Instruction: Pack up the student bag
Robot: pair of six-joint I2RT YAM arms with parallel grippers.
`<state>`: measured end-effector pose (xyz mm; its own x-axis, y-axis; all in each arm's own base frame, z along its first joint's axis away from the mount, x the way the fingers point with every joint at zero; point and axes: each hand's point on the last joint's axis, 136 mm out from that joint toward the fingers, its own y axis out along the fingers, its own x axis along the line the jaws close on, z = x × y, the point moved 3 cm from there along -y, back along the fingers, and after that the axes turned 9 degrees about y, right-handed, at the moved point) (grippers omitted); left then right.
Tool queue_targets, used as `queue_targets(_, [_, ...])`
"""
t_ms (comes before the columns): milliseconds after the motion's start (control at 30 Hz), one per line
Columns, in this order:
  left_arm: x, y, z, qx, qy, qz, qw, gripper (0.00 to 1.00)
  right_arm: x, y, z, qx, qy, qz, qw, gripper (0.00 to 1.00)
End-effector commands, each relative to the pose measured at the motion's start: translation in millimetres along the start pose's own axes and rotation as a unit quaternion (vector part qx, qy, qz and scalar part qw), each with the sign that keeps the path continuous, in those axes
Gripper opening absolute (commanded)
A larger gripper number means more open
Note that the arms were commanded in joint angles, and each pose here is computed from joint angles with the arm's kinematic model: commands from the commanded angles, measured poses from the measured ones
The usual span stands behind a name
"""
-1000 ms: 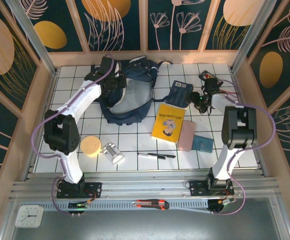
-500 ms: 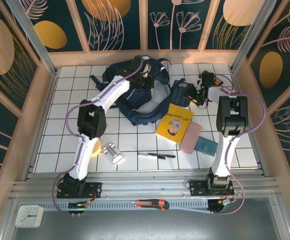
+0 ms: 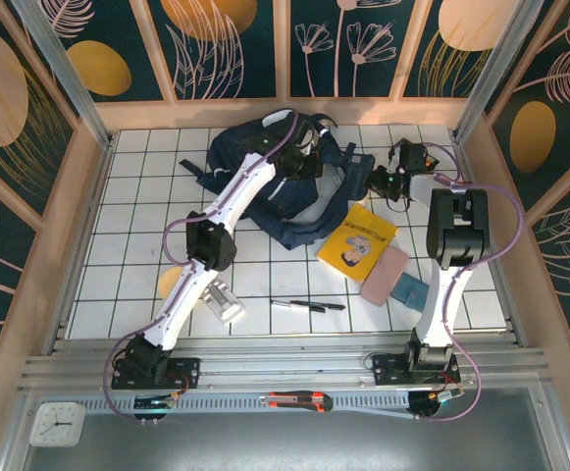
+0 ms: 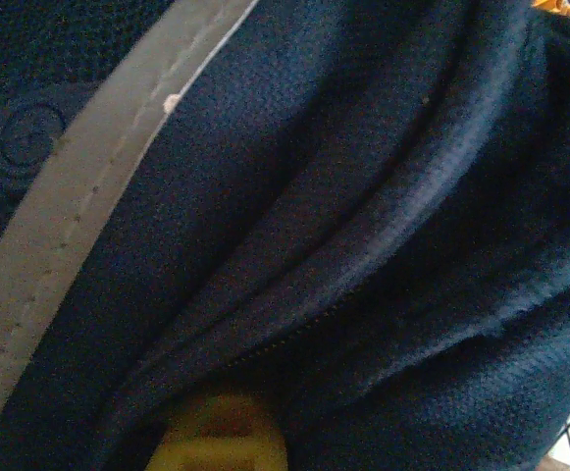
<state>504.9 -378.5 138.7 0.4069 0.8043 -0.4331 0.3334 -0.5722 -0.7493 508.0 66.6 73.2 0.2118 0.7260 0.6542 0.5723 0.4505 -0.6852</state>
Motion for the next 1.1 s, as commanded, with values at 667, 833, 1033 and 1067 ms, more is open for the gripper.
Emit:
queue_targets(667, [46,-52,-10,-0.014,0.028,-0.164,0.986,0.00,33,-46,-14,-0.052,-0.031,0.007,0.998,0.00])
queue_targets(833, [37,-102,-22,-0.039,0.040,-0.201,0.978,0.00,68,-109,-38,-0.132,-0.055,-0.044,0.989,0.00])
queue_targets(1033, [30,-135,-28,-0.057,0.036,-0.213,0.975,0.00,107,-156,-33,-0.128,-0.053,-0.108,0.984,0.00])
queue_targets(1067, [29,-139,-28,-0.059,0.033,-0.214,0.974,0.00,113,-163,-28,-0.122,-0.049,-0.116,0.985,0.00])
